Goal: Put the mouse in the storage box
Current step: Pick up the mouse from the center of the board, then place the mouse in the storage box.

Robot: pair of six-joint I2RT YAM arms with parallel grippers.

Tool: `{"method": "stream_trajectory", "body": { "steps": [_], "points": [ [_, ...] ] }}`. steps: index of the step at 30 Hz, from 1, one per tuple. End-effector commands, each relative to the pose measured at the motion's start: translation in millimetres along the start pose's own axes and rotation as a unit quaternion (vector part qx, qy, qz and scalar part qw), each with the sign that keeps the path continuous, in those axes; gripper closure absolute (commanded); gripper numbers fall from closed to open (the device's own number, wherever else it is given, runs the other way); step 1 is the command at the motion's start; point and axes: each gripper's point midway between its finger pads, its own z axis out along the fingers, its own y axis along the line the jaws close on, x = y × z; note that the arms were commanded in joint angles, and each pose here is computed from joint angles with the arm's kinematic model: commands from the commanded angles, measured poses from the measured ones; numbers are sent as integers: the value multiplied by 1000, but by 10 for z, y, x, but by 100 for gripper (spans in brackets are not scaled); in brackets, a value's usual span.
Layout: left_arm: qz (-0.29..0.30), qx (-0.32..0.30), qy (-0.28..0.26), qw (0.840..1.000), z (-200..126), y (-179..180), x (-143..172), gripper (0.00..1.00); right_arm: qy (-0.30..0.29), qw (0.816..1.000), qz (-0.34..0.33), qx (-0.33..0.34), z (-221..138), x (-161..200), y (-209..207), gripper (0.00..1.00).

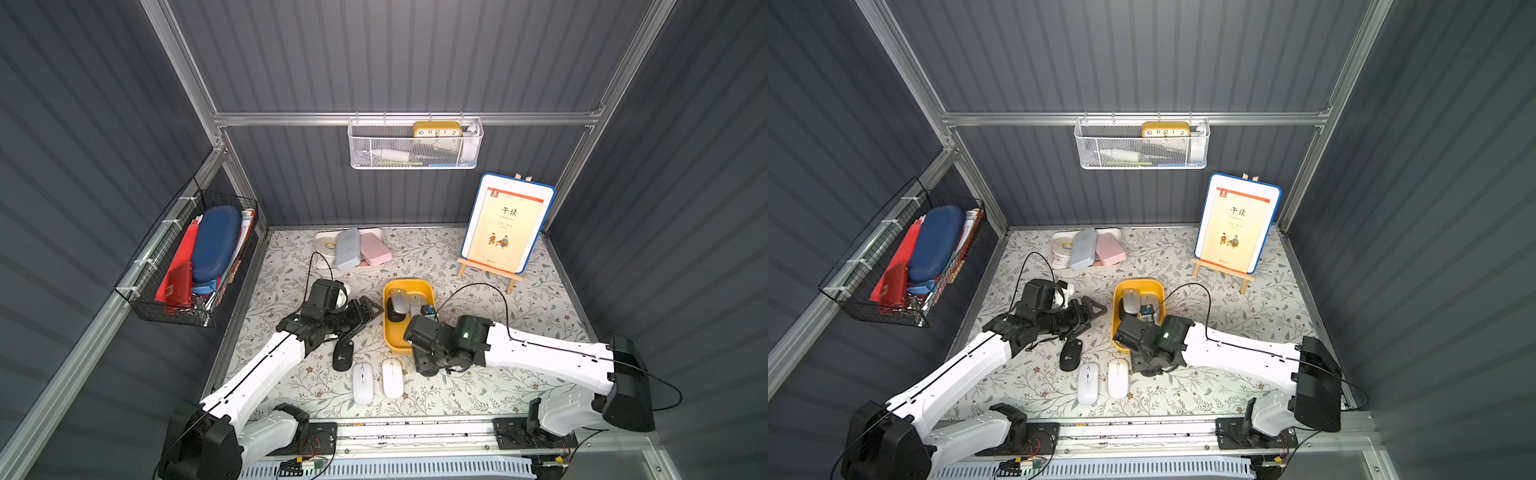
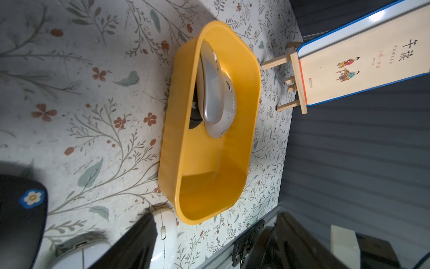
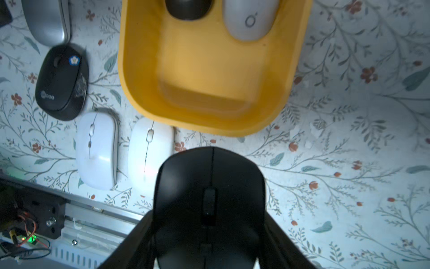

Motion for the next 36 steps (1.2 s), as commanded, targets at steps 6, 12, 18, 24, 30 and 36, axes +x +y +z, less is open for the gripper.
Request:
{"method": "stream_trajectory", "body": {
  "steps": [6,12,18,24,30,36],
  "points": [
    [15,37,-15,999,-138,-88,-369,16,9,999,-46,9,405,-744,17,47],
    [-35,42,-25,998,-261,274,-594,16,54,997,-61,-3,791,-793,180,47],
    [-33,61,-8,998,-198,251,-565,16,52,997,-59,-13,999,-761,226,46],
    [-24,55,-12,998,-235,235,-559,16,82,994,-61,-23,1270,-697,332,46],
    [-19,64,-13,998,-275,173,-556,16,96,994,-58,-10,1441,-660,319,45],
    [-11,60,-16,998,-299,155,-572,15,93,994,-60,-19,1409,-669,358,29]
  ]
}}
